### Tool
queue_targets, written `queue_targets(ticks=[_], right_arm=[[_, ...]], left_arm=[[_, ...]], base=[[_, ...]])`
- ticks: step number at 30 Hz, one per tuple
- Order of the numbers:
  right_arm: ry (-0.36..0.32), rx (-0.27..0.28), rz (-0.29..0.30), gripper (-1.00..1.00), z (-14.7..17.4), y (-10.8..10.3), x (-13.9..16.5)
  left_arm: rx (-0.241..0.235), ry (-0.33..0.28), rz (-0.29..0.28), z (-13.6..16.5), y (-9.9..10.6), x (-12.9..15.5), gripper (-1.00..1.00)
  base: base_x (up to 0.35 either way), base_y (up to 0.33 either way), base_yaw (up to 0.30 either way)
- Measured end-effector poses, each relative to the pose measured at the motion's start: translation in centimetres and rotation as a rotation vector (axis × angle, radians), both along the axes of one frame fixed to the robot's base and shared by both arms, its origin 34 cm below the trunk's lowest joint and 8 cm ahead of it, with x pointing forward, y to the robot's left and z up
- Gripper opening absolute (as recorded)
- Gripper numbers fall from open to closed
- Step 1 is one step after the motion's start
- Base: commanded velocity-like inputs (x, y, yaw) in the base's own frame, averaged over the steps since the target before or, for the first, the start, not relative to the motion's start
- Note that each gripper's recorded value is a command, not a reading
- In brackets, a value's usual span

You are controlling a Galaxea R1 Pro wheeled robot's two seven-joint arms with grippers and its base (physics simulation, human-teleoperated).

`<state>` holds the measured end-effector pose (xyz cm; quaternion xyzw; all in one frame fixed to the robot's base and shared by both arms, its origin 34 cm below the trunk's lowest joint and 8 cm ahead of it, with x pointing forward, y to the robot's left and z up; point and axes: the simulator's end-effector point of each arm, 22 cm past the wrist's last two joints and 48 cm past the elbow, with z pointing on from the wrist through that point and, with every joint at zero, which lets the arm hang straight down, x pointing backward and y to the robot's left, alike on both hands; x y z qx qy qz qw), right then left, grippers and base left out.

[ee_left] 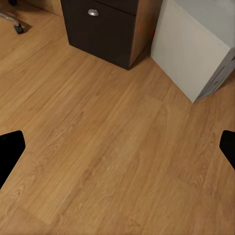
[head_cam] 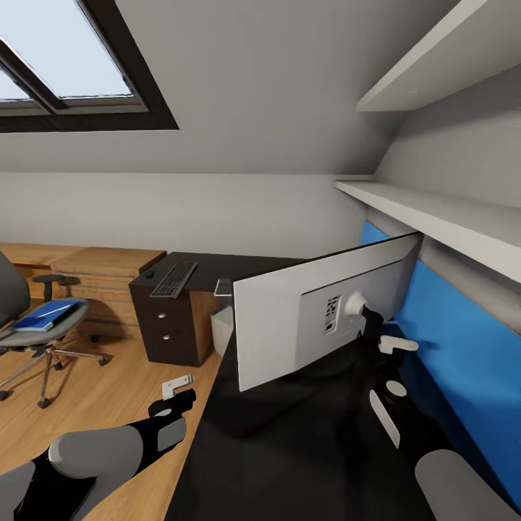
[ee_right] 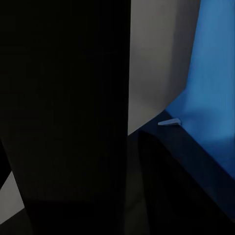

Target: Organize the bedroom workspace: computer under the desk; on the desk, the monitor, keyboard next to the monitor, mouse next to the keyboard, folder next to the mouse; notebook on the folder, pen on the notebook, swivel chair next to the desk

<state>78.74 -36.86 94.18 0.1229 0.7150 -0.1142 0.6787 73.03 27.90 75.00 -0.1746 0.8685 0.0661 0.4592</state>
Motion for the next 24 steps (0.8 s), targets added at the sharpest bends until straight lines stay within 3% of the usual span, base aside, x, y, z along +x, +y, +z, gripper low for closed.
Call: queue_targets(ticks=[5,24], right_arm=[[0.000,0.000,0.002,-1.00,0.03,0.02,0.00],[0.000,0.000,0.001,-1.00,0.00,-0.01,0.00]], left_arm=[[0.001,-0.001,0.001,0.03,0.09,0.00,1.00],[0.001,0.001,0.001,-0.03,0.13,-0.03,1.00]], base=[[0.151,-0.079,0.000],[0.004,-0.002,0.000]])
